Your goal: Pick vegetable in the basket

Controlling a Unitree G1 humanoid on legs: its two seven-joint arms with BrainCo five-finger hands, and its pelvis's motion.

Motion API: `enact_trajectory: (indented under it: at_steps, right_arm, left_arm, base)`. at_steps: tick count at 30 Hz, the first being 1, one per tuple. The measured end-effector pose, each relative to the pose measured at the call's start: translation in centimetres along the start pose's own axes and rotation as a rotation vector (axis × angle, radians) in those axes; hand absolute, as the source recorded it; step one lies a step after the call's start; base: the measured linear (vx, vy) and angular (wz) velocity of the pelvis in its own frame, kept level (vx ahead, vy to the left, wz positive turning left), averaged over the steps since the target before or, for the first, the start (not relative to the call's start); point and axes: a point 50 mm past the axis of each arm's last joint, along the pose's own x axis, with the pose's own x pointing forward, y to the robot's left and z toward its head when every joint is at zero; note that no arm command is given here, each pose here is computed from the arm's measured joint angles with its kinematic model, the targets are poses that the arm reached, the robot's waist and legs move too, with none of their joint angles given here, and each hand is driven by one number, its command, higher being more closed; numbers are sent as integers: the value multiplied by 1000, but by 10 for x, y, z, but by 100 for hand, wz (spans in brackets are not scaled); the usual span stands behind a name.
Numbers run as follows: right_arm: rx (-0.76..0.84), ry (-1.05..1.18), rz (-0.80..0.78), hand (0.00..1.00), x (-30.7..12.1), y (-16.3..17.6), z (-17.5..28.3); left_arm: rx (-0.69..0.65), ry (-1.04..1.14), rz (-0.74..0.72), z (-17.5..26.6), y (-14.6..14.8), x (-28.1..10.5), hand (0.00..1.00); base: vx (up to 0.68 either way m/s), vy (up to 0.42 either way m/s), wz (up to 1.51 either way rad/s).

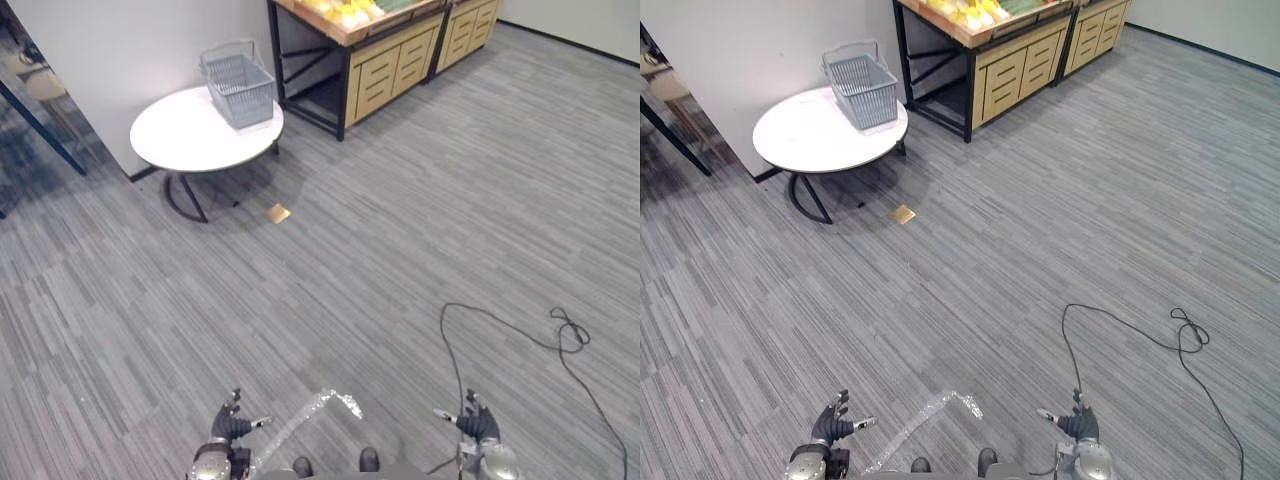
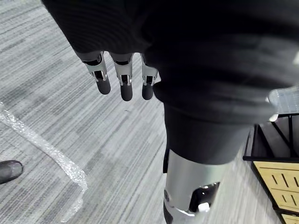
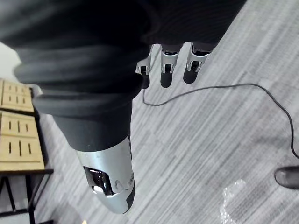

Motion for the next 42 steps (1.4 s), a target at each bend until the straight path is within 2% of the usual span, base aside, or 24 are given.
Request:
enact_trajectory:
  at_steps: [4, 10, 16, 21, 25, 34, 40, 42]
  right_arm:
    - [-21, -86, -2, 0, 4, -1, 21]
    - [-11, -106, -25, 0, 5, -7, 26]
    - [34, -106, -60, 0, 6, -13, 28]
    - [59, -144, -73, 0, 12, -11, 42]
    - [41, -142, -39, 0, 11, -2, 41]
    - [28, -171, -29, 0, 12, -7, 49]
    - [25, -192, -24, 0, 15, -7, 58]
    - [47, -232, -4, 0, 9, 2, 64]
  left_arm:
    - [-11, -35, 34, 8, 9, 1, 0]
    - [-16, -34, 39, 8, 10, 1, 0]
    - [-64, -42, 89, 10, 15, 1, 0]
    - [-169, -53, 114, 12, 14, 1, 0]
    - [-175, -68, 110, 16, 13, 1, 0]
    - [-152, -110, 87, 42, 7, 20, 0]
    - [-172, -84, 59, 37, -6, 20, 0]
    - [-188, -81, 55, 34, -9, 17, 0]
  base:
    - [109, 35, -4]
    - [90, -7, 2]
    - [62, -17, -2]
    - [79, 8, -8]
    - [129, 64, 22]
    - [404, -57, 54]
    - [649, -192, 41]
    - [765, -228, 14]
